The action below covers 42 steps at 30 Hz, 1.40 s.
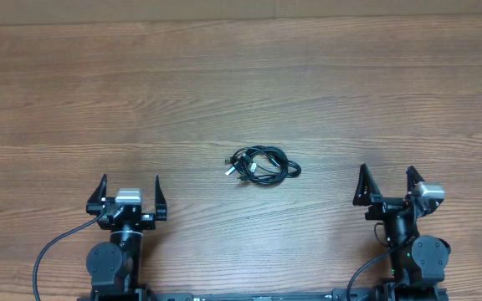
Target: Untangle cables
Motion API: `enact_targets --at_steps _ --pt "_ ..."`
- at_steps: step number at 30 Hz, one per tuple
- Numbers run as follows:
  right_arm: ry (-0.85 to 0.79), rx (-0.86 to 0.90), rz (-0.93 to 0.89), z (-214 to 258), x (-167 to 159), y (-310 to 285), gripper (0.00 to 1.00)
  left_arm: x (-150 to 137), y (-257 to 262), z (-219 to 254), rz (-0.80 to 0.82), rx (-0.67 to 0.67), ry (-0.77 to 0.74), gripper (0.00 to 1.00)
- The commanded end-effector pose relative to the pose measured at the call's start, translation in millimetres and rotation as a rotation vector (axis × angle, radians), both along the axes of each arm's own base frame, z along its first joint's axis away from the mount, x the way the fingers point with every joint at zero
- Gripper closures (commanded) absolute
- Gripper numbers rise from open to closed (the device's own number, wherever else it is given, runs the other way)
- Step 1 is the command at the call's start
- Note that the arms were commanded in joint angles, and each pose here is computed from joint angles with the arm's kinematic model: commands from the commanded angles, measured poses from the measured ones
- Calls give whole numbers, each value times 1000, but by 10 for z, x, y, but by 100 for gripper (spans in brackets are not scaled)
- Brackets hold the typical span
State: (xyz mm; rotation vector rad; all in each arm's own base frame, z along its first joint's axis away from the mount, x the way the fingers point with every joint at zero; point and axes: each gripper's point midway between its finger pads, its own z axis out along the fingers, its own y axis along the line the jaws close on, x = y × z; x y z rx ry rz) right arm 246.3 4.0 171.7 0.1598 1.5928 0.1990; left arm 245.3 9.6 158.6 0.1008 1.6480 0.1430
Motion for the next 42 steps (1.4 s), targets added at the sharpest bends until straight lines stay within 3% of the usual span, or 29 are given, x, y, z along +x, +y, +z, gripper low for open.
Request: enact_targets --at_steps 1,12,20,30,35,42 --pt "-1 3 5 -24 2 13 0 3 16 -31 9 -14 3 0" --pt "-3 4 27 -18 1 50 0 7 40 50 21 3 -29 0" --pt "-16 7 216 55 -57 371 0 0 -150 160 -87 -39 -58 0" --pt "37 15 267 649 -215 456 0 -183 -341 893 -193 -34 -25 0" --pt "136 32 302 923 -193 515 0 -160 -490 1215 -283 -50 30 0" --pt "434 87 329 1079 -31 569 0 26 -744 1538 -435 -143 306 0"
